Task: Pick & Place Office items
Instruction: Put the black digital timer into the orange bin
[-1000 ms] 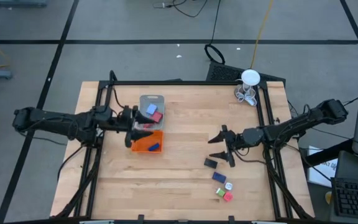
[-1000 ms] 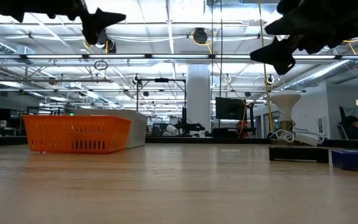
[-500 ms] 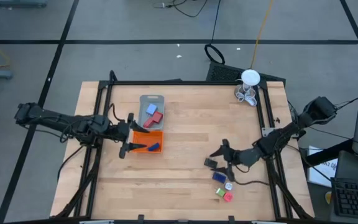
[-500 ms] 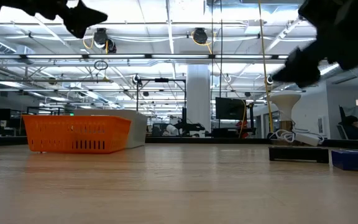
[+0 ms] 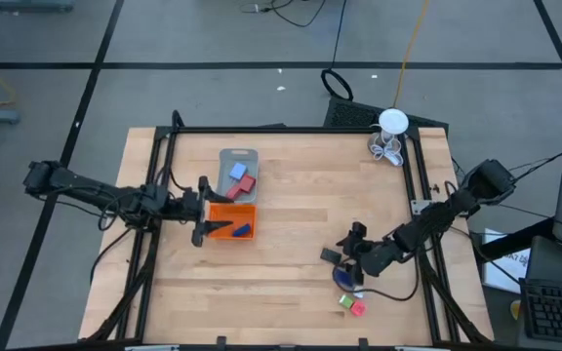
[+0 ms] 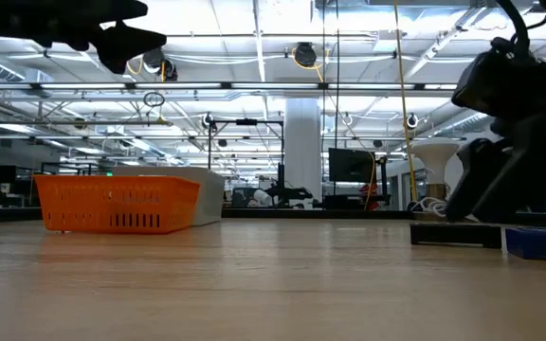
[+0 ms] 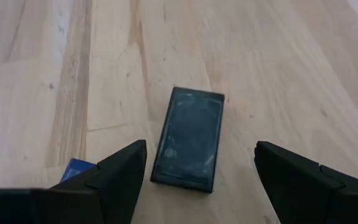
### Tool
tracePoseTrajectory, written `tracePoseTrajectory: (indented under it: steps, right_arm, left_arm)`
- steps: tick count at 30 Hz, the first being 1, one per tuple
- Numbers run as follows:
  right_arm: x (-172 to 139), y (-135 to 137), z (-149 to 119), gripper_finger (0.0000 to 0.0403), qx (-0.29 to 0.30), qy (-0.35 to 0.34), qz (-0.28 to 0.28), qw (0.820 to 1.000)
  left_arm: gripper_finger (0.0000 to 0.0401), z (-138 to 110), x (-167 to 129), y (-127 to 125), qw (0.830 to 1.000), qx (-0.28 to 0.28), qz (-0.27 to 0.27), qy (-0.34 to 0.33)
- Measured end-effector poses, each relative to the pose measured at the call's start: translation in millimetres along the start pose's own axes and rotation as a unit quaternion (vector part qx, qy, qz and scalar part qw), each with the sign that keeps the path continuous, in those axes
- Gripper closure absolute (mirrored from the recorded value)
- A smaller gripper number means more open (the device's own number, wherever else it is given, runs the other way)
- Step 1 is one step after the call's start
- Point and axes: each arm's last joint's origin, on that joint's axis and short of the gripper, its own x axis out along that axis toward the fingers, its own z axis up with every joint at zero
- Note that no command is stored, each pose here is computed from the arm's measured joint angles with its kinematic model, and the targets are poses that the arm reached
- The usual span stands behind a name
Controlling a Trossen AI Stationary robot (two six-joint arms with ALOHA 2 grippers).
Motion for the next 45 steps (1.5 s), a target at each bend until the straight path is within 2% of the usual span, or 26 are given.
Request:
tracePoseTrajectory:
  steps: [9,19,27,32,45]
  right_arm:
    - [8.9,3.2,-11.2,0.0117,-0.027,0.027,0.002,0.999]
    - [12.7,-3.4,-6.4,0.0121,-0.038,0.025,-0.007,0.999]
    - [17.5,-13.7,0.0,0.0156,-0.018,0.022,-0.025,0.999]
    - [18.9,-16.2,1.8,0.0182,-0.014,0.030,-0.013,0.999]
    - [19.0,-16.0,1.5,0.0239,-0.035,0.032,-0.010,0.999]
  left_arm:
    - [0.0128,0.7,0.0,1.0,1.000,-0.009,0.015,-0.006]
    - [0.0127,0.6,0.0,0.9,1.000,-0.009,0.015,-0.006]
    - [0.0128,0.5,0.0,0.8,1.000,-0.009,0.014,-0.006]
    - [0.0128,0.4,0.0,0.9,1.000,-0.009,0.014,-0.005]
    - [0.0127,0.2,0.0,0.9,1.000,-0.009,0.015,-0.004]
